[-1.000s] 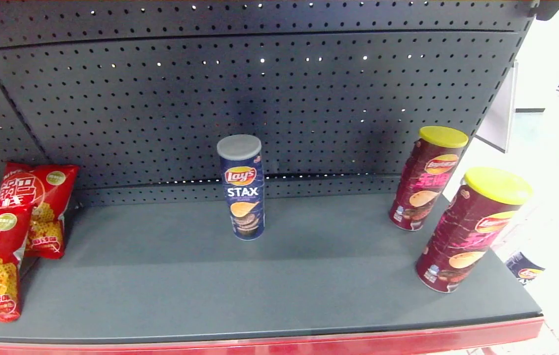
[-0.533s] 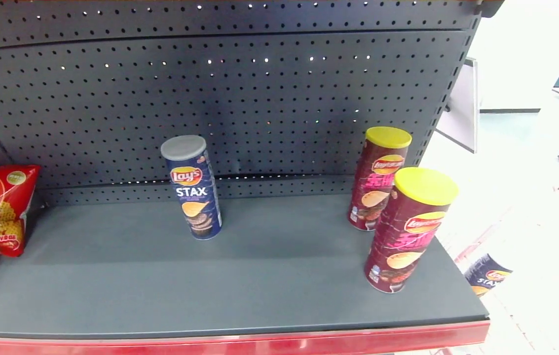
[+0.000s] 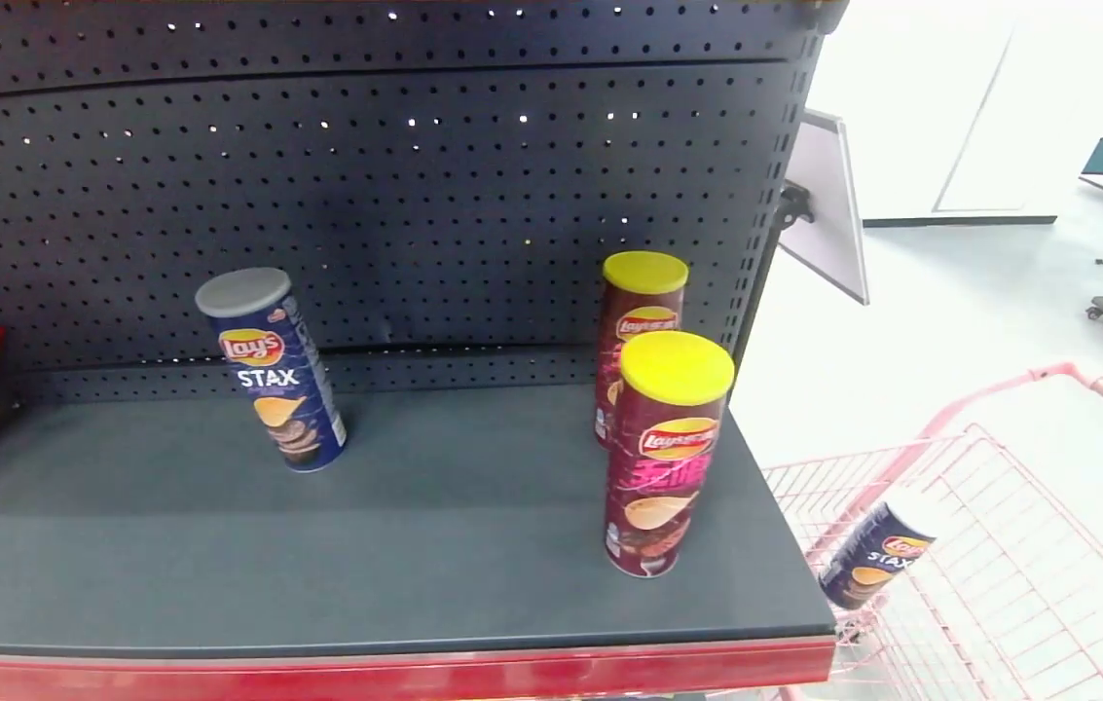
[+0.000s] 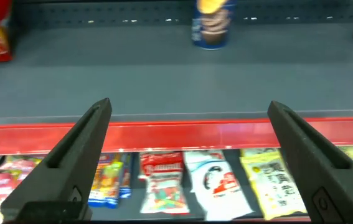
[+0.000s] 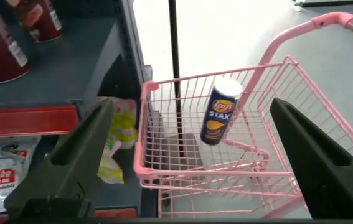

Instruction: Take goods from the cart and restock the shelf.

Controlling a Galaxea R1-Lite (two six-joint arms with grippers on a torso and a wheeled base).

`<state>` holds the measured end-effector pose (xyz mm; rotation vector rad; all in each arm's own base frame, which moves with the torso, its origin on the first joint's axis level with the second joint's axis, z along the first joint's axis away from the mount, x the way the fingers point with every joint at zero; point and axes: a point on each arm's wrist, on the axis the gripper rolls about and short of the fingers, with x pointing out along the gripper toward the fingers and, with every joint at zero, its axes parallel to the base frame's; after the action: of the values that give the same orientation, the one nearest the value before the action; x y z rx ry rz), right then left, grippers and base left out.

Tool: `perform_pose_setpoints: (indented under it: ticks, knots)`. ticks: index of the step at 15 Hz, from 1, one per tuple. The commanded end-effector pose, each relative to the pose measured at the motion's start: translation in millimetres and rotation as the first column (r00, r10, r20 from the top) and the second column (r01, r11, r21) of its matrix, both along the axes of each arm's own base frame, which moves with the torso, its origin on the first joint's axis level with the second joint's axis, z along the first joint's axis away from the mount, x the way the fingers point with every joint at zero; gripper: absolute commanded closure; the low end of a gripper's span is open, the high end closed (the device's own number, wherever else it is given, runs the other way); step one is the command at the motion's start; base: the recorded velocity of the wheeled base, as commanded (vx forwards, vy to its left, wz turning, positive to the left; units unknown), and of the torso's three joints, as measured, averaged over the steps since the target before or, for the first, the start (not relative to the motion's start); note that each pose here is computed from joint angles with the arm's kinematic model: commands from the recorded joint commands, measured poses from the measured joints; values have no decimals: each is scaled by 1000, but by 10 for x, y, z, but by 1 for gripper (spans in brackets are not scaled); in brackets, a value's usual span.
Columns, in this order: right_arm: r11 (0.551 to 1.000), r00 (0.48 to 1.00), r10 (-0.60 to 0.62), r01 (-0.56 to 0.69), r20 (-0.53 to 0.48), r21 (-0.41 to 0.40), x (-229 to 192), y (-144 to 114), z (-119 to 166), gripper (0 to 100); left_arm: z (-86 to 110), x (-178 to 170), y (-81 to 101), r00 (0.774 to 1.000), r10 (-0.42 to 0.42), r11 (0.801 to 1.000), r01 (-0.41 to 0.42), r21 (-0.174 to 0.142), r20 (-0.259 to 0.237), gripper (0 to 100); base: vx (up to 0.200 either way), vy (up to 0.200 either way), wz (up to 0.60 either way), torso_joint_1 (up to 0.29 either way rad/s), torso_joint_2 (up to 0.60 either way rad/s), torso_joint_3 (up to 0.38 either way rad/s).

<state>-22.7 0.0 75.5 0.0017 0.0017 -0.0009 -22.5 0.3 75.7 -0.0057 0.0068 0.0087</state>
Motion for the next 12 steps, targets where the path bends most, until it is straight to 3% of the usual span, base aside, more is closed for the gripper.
perform_pose_setpoints:
  ticks: [1, 12]
  knots:
    - [1000, 1000, -1, 1, 0, 0, 0, 0, 0, 0, 0, 1, 0, 1000, 0, 1000, 0, 0, -1, 0, 0, -200, 0, 2, 2, 2]
    - [1000, 1000, 1, -1, 0, 0, 0, 0, 0, 0, 0, 1, 0, 1000, 0, 1000, 0, 0, -1, 0, 0, -200, 0, 1, 2, 2]
